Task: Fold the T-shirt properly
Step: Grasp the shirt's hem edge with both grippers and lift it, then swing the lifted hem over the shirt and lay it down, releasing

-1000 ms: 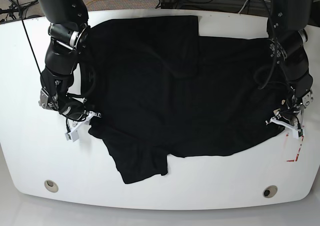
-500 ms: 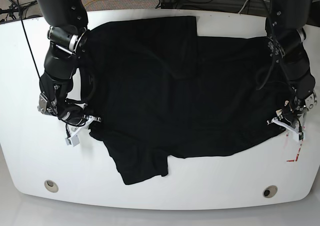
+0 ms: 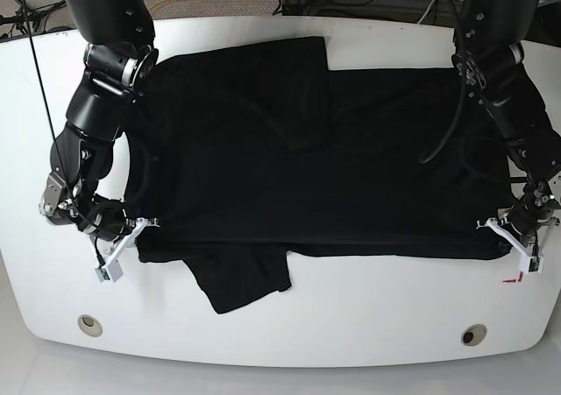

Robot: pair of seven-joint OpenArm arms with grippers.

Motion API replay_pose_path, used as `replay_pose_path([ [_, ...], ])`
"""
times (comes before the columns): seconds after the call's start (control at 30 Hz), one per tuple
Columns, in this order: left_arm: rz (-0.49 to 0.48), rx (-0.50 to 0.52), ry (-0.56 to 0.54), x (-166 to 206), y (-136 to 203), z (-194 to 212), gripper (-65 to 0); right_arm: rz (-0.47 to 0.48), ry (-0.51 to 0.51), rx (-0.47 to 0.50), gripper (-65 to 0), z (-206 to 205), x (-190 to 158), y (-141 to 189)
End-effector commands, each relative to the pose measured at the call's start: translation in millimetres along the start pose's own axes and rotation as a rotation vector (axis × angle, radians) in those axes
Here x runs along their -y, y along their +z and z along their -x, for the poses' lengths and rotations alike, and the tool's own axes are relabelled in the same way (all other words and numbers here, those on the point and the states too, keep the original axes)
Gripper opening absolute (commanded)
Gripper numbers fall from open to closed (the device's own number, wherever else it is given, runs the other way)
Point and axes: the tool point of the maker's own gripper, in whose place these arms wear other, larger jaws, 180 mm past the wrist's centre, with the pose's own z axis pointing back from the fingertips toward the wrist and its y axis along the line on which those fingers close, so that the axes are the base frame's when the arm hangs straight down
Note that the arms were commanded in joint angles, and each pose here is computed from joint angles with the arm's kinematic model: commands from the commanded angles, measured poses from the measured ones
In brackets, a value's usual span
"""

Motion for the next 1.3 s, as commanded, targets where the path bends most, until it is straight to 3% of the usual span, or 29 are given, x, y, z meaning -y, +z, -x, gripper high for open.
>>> replay_pose_path([
  [0.0, -0.054, 0.117, -0.05, -13.9, 21.9, -53.2, -65.0, 0.029, 0.068, 0.121, -65.0, -60.7, 2.6, 23.9],
  [0.33, -0.184, 0.208, -0.137, -24.9, 77.3, -130.5, -65.0, 0.101, 0.165, 0.223, -65.0, -153.0, 11.0, 78.0],
  [0.53, -0.266, 0.304, -0.155, -34.3, 118.6, -182.0, -65.0, 0.161, 0.318, 0.238, -65.0, -205.3, 0.5, 107.6],
  [0.9, -0.376, 0.472, -0.184, -49.9, 201.8, -286.2, -65.0, 0.234, 0.495, 0.404, -65.0, -310.7, -41.4, 185.0],
  [1.1, -0.394, 0.481, -0.168, -52.1, 221.4, -304.4, -65.0, 0.267, 0.513, 0.384, -65.0, -320.2, -44.0, 201.3],
  [1.27, -0.384, 0.447, -0.177, -49.4, 209.5, -292.0, -65.0, 0.268, 0.503, 0.363, -65.0, -314.0, -39.8, 197.0],
])
